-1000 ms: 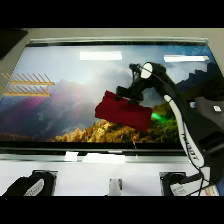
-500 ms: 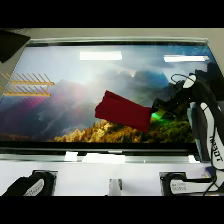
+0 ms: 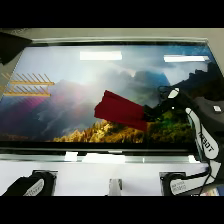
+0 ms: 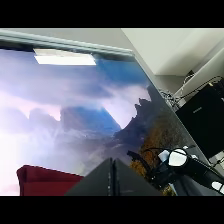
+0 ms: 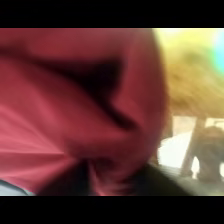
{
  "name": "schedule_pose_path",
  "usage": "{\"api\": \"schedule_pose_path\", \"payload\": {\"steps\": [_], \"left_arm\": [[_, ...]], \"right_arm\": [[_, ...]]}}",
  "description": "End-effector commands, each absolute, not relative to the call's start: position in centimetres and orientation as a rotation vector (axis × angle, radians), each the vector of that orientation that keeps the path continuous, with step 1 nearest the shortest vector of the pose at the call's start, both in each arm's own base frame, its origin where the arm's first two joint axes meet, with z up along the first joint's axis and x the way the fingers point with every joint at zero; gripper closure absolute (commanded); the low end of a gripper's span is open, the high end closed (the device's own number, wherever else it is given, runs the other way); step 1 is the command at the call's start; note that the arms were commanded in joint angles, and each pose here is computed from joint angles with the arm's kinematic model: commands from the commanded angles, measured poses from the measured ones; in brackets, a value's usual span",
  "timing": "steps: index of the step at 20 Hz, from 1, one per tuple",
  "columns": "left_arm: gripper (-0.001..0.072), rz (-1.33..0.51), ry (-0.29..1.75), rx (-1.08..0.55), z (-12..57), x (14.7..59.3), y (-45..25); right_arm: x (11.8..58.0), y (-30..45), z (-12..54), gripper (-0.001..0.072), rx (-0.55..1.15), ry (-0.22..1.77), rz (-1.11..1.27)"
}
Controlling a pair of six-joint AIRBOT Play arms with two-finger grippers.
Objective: Fold the shirts.
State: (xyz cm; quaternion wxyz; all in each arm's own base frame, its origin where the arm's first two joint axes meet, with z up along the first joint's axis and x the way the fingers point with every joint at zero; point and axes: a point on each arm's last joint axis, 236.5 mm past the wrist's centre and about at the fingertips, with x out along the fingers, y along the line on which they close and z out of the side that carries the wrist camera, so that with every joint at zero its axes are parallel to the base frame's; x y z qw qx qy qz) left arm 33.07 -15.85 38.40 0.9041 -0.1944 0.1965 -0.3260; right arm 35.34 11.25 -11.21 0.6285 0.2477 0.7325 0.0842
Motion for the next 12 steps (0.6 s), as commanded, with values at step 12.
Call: {"api": "schedule_pose_path", "payload": {"steps": [12], "left_arm": [[0.0674, -0.633, 0.529, -0.295, 33.9, 34.9, -15.0]], "right_arm": [[40.0, -12.6, 12.5, 0.0683, 0.691, 1.134, -0.049]]}}
